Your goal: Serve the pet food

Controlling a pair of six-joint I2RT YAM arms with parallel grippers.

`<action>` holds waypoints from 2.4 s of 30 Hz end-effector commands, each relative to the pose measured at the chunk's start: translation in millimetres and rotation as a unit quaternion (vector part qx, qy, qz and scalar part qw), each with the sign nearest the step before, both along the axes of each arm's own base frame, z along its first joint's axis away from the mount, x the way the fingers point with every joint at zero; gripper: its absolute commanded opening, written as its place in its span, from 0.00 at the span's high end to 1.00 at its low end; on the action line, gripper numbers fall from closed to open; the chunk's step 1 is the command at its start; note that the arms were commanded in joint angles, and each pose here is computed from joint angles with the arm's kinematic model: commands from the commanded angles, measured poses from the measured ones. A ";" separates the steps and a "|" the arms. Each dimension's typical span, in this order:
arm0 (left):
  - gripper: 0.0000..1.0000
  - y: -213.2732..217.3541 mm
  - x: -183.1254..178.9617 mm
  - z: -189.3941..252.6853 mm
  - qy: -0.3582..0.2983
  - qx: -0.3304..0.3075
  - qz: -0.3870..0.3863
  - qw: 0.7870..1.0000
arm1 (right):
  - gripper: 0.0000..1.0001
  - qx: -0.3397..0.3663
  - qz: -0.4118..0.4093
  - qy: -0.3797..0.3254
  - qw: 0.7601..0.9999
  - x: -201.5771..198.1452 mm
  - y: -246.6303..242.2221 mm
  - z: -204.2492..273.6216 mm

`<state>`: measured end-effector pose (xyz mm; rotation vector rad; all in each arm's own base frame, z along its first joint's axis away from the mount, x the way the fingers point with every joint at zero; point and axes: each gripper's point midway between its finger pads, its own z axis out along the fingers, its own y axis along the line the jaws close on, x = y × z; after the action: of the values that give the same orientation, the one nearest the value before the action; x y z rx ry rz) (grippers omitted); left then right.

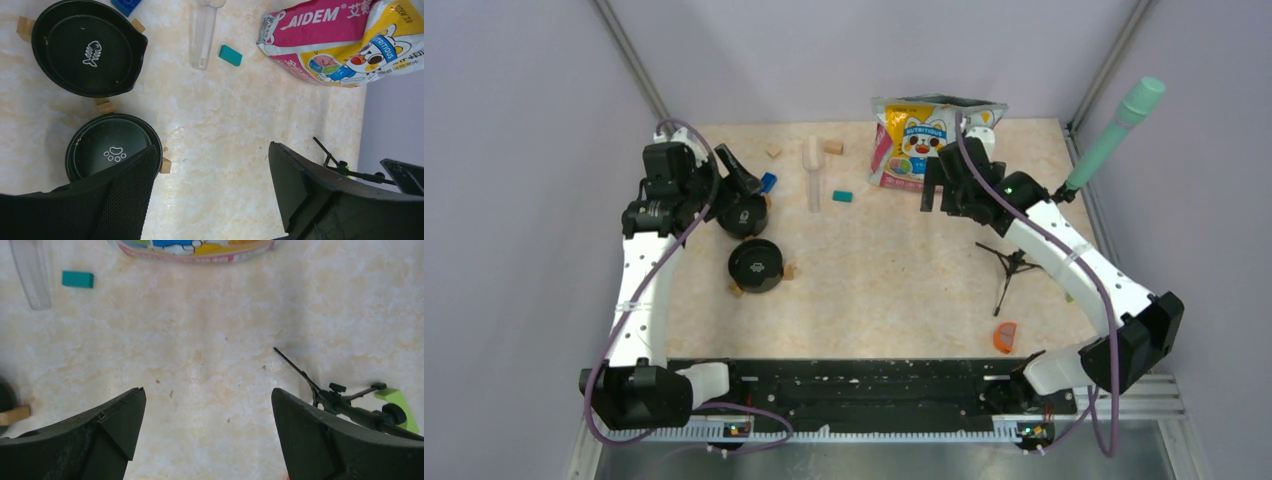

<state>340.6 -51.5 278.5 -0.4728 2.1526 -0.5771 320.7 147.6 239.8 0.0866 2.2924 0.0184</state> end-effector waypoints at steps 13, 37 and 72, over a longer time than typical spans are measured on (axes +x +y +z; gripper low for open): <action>0.15 -7.0 10.3 10.1 -0.041 0.009 -0.043 0.998 | 0.04 0.230 -0.161 -0.112 0.953 132.4 24.0 130.1; 0.15 -0.2 5.4 -9.0 -0.020 0.046 -0.055 0.997 | 0.10 0.377 -0.264 -0.109 0.881 249.5 53.6 70.7; 0.16 -34.7 23.6 12.1 -0.048 -0.056 -0.099 0.992 | 1.00 0.255 0.066 0.026 0.964 81.5 59.4 103.8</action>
<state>353.2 -76.4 263.8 -0.3224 2.1801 -0.7390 464.3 204.6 263.0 0.5351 2.3640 0.5318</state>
